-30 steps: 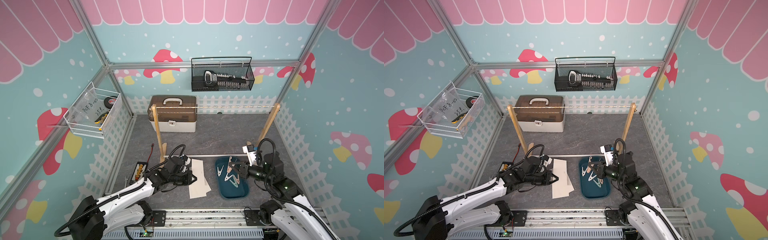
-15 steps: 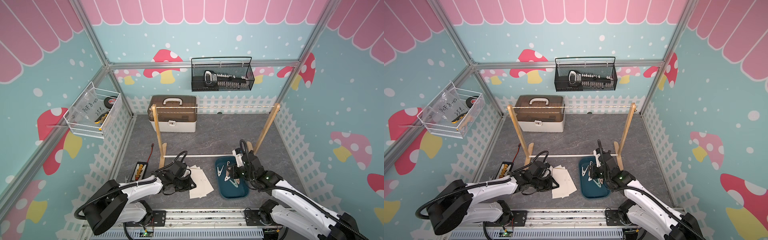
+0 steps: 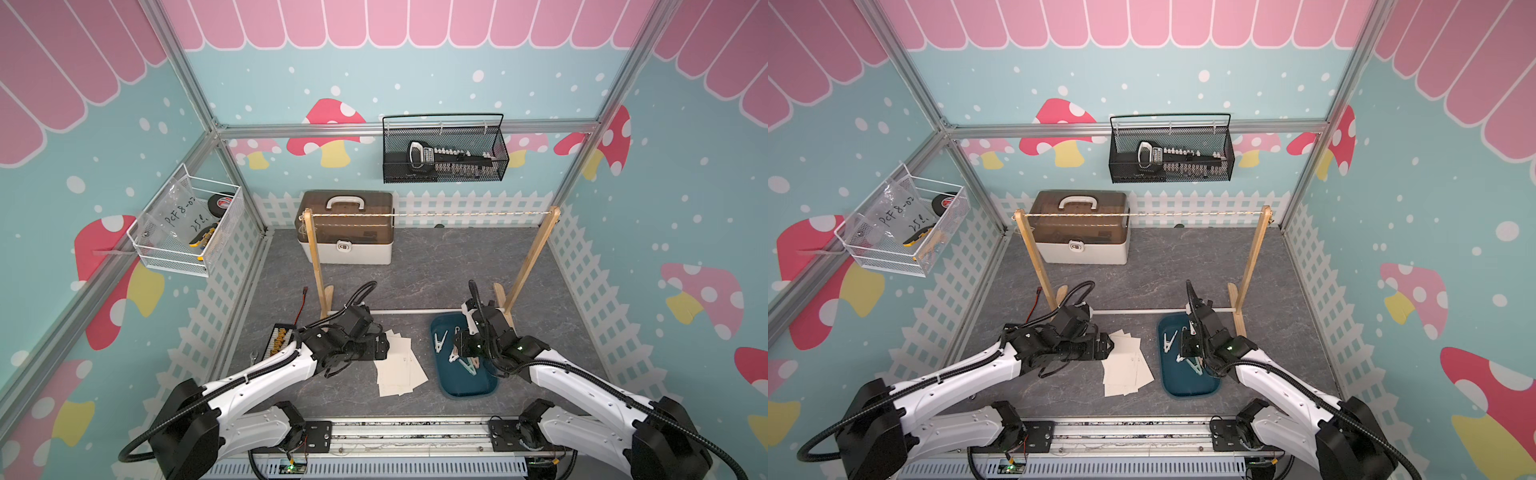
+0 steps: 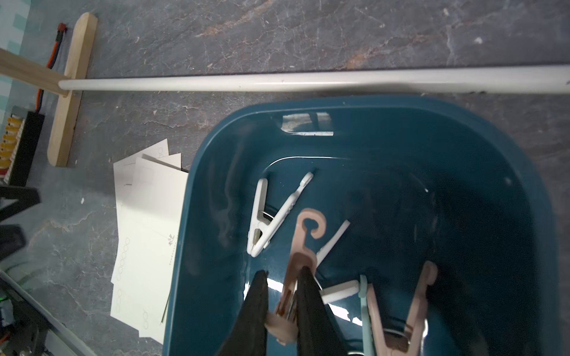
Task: Remove the postcards from the strings
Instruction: Place the postcard on the postcard.
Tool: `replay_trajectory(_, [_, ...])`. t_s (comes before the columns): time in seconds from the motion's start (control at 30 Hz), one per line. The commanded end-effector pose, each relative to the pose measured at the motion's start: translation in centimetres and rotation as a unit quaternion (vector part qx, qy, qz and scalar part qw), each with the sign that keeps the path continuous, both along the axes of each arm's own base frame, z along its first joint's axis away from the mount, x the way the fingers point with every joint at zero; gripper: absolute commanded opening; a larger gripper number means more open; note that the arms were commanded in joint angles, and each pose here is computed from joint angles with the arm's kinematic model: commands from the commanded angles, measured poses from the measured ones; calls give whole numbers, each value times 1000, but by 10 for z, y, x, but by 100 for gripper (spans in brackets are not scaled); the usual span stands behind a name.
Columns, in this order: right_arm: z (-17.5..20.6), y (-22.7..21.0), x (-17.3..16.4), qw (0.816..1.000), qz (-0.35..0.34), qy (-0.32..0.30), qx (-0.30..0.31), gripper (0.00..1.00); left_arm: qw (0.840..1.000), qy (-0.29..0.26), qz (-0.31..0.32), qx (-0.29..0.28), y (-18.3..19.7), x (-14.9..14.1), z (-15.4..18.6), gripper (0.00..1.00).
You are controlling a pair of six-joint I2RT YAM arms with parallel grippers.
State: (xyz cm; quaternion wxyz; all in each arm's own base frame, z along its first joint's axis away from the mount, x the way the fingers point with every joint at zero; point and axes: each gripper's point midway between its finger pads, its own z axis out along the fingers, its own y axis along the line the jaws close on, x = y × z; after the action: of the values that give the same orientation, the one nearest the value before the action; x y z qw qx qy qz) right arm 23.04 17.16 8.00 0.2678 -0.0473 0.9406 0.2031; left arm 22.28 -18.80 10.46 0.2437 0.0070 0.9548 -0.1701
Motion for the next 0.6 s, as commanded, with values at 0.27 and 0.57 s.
replay_trajectory(0.27, [22, 0, 15, 999, 8, -32, -29, 61, 939, -282, 136, 139, 96, 47, 98, 100])
replay_trajectory(0.57, [79, -52, 27, 978, -41, -161, -128, 83, 856, -422, 247, 167, 157, 44, 126, 99])
